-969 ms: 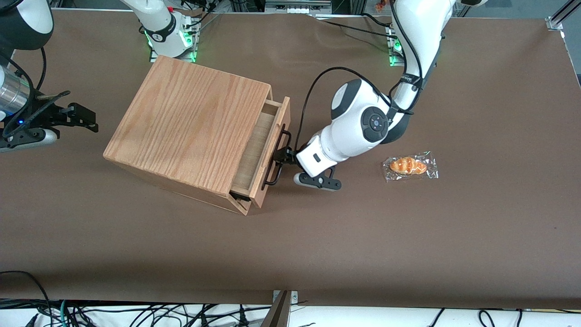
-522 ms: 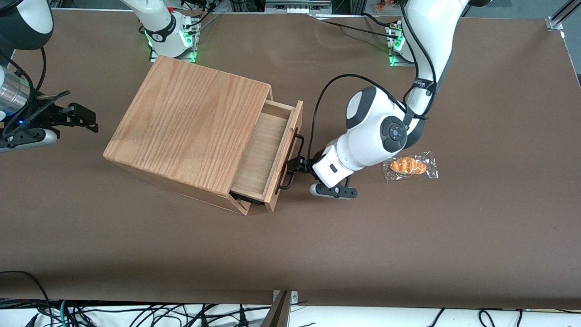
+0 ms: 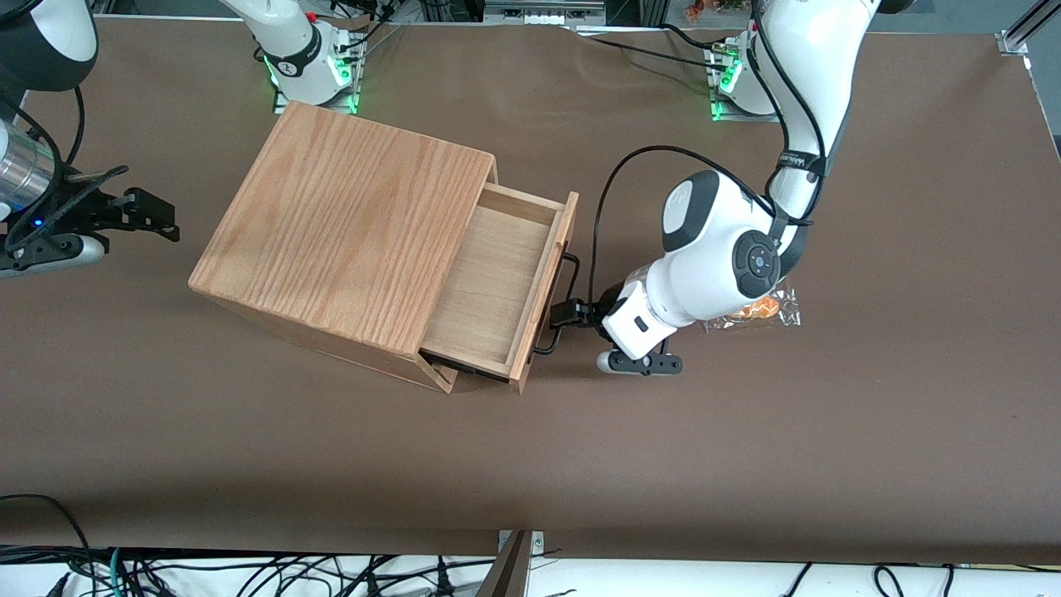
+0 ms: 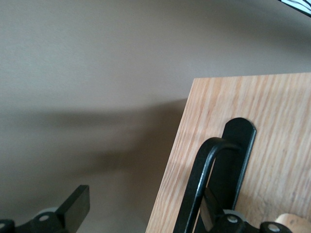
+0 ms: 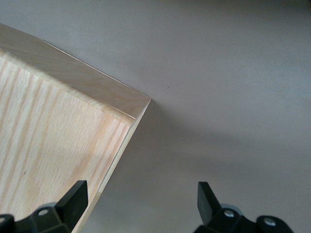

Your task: Open top drawer with left arm

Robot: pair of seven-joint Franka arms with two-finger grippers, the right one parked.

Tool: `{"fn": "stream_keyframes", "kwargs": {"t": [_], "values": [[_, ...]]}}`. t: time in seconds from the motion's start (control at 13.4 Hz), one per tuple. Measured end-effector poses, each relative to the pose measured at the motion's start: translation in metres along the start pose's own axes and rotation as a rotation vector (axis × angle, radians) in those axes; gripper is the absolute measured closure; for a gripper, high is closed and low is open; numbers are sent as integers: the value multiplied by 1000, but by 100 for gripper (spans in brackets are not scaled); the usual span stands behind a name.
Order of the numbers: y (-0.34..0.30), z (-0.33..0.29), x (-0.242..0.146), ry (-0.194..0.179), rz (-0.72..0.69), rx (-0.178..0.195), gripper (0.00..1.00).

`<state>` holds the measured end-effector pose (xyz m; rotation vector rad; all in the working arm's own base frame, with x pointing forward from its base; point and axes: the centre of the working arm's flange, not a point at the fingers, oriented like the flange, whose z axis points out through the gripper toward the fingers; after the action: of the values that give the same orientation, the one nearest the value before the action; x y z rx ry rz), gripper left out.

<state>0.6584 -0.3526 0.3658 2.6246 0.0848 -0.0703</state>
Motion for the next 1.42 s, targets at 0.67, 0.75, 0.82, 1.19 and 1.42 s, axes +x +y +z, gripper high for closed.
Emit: {"fn": "stream_keyframes", "kwargs": {"t": [0.67, 0.75, 0.82, 1.19, 1.42], "values": [[-8, -10, 6, 4, -2, 5, 0], [-7, -14, 7, 9, -8, 2, 0], [-6, -19, 7, 15, -22, -1, 0], [4, -51, 5, -28, -91, -3, 0], [-37, -96, 27, -51, -146, 6, 0]]}}
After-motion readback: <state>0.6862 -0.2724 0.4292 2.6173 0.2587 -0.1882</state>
